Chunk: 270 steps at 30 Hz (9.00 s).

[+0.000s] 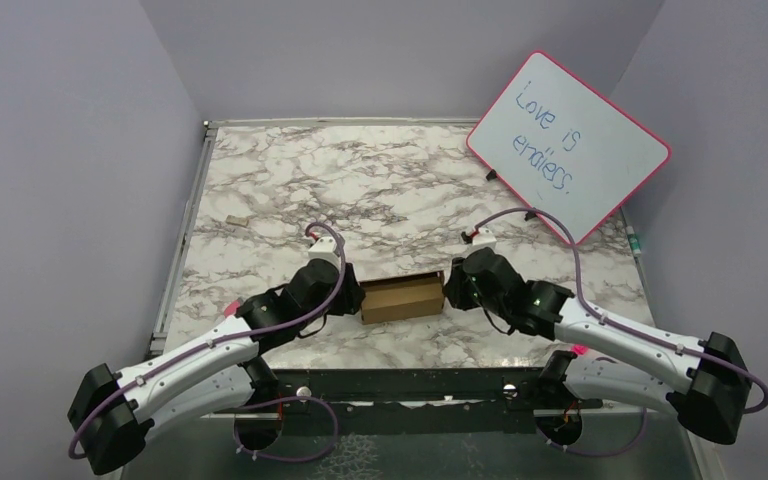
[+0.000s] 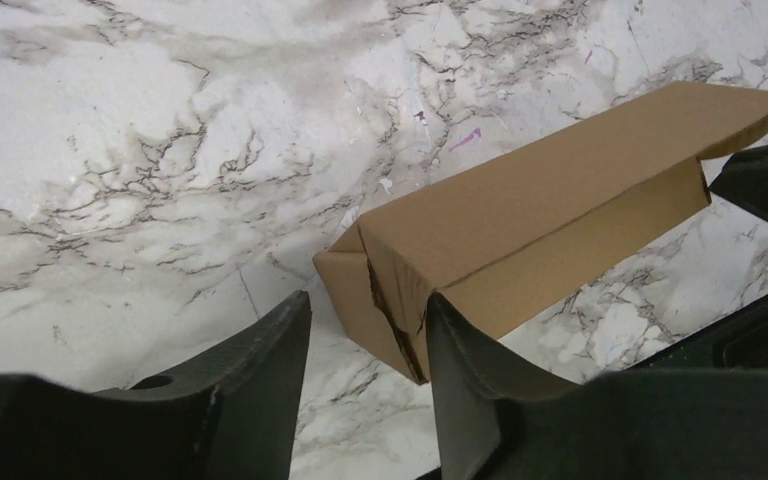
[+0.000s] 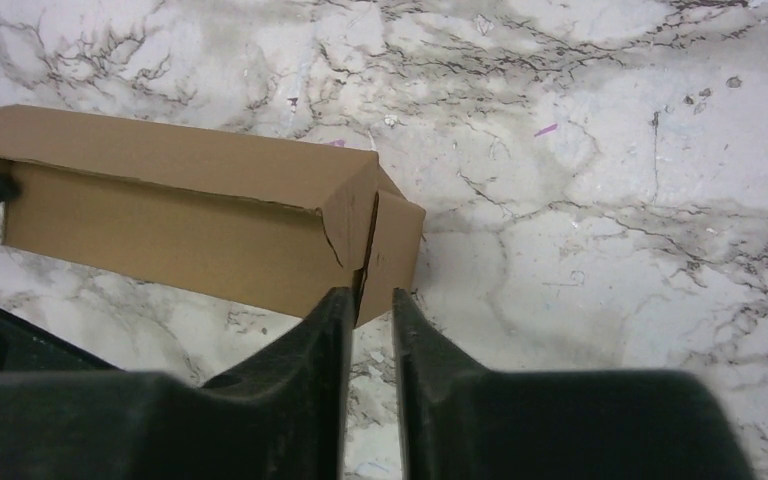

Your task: Fold the paper box

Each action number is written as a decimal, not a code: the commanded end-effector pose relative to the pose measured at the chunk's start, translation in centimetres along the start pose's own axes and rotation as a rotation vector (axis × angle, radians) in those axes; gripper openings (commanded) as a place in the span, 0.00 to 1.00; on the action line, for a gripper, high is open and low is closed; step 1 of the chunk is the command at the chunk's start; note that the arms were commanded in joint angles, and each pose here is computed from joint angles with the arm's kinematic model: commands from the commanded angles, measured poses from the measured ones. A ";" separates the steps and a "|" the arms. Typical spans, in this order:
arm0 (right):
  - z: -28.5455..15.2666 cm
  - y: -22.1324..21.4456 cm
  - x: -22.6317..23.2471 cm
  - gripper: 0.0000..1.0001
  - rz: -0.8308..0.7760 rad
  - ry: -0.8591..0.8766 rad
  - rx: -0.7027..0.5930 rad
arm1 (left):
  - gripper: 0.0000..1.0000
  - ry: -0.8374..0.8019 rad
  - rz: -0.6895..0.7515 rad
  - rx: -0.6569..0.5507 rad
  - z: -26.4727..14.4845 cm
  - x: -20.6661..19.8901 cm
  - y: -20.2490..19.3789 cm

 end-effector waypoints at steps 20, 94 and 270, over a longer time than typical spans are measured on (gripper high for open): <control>-1.3 5.6 -0.1 0.38 -0.061 -0.062 -0.076 | 0.37 0.004 0.027 0.017 -2.3 -2.5 2.5; 2.7 10.2 7.1 0.49 -0.298 0.205 0.014 | 0.20 -0.188 -0.242 0.240 -3.2 -0.6 -7.4; -1.0 -2.1 16.3 0.16 -0.298 0.593 0.073 | 0.24 -0.293 -0.288 0.150 -0.3 -1.1 -5.0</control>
Point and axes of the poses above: each gripper's point midway between its finger pads, its own z axis out along the fingers, its own x axis along the line the jaws close on, y = z × x, the point moved 1 cm from there along -z, back along the fingers, and after that the axes turned 13 degrees about -z, right-handed, at the moved point
